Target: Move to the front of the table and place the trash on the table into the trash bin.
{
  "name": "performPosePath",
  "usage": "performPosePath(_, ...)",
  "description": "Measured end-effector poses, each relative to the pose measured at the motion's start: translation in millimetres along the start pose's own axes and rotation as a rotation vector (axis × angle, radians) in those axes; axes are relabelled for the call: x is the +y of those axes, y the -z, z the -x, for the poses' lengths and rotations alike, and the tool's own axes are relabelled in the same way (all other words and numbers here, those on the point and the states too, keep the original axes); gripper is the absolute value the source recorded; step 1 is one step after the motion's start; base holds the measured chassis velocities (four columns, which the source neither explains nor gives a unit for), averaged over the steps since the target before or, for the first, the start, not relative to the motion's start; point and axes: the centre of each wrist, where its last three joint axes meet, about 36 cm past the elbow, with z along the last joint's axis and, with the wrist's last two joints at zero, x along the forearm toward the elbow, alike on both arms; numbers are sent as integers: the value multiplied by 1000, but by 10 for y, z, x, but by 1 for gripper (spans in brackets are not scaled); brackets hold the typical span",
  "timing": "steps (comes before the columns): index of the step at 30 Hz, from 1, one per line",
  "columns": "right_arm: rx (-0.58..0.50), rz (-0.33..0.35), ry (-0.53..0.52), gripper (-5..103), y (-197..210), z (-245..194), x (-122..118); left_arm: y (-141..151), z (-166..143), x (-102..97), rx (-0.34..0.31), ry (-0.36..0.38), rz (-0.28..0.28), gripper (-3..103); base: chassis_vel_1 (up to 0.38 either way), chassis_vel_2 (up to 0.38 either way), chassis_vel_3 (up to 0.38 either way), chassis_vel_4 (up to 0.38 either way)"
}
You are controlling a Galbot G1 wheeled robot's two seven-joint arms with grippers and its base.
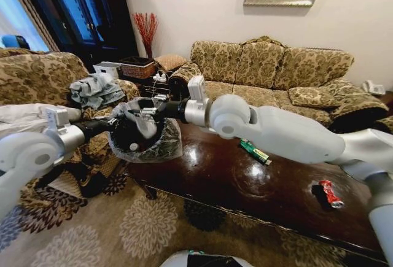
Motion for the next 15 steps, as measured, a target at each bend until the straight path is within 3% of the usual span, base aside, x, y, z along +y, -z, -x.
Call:
performPosePath(2,-22,1,-18,78,68,-37,-22,-13,7,26,-4,7,-8,2,0,0,0,0)
performPosePath(5,-47,8,-40,83,160,-108,-50,-47,-9,27,-19,12,-27,2,0,0,0,0)
performPosePath(8,-82,25,-94,97,337,-329,-150,-183,-119,-118,-68,10,-66,2,0,0,0,0)
performPosePath(15,-126,64,-228,100,502,-896,-445,-484,-267,-327,-119,44,-118,2,0,0,0,0)
